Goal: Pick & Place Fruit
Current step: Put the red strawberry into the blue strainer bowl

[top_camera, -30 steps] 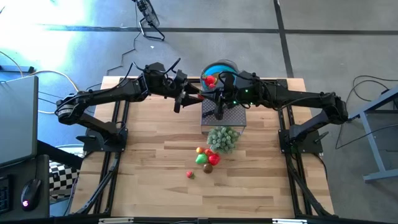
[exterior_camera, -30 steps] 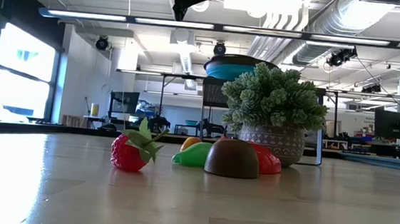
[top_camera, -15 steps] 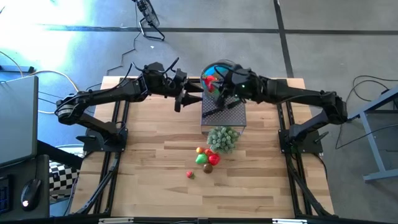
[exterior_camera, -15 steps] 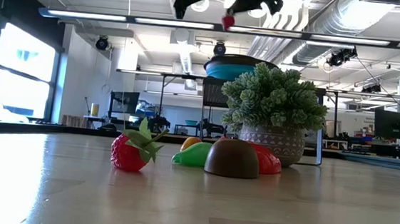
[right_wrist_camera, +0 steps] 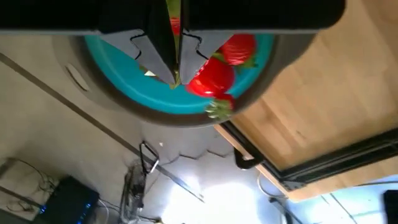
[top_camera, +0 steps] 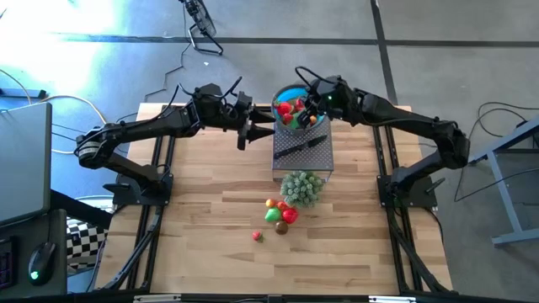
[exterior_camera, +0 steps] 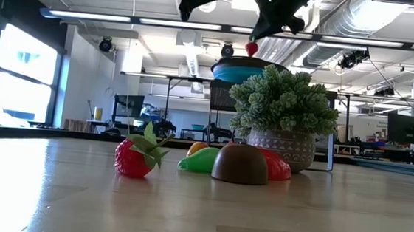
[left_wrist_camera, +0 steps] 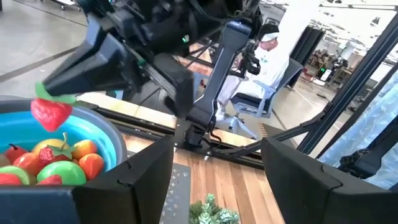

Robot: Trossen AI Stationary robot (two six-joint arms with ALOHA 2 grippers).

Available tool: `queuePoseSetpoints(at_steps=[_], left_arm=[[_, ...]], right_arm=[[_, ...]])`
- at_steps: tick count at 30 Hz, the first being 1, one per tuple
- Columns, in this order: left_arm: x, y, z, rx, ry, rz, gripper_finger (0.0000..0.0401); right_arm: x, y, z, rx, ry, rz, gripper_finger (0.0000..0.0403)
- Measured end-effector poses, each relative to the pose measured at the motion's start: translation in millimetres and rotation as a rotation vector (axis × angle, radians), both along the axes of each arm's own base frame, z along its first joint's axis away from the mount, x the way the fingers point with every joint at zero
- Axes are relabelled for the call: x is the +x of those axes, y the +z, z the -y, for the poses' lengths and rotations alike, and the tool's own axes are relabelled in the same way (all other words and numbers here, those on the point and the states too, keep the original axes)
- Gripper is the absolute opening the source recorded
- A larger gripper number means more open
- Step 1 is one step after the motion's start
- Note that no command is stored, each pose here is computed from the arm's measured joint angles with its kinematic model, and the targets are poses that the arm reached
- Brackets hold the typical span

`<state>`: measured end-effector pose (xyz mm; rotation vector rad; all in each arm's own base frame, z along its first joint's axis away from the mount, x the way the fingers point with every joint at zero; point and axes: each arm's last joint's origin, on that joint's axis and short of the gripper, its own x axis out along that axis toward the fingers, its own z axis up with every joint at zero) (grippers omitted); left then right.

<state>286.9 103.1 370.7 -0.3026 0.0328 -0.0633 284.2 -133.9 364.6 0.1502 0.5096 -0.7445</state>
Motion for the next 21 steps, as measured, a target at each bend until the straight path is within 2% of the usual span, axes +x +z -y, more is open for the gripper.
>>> queuePoseSetpoints(at_steps=[12,21], left_arm=[[0.0,-0.2,-0.1,-0.001,0.003,-0.002,0.0237],[0.0,-0.3,-0.1,-0.002,0.003,-0.002,0.0237]], right_arm=[[14.5,-37.3,27.9,0.066,-0.028,-0.137,0.0003],[15.7,-39.4,32.1,0.043,-0.051,-0.148,0.0009]])
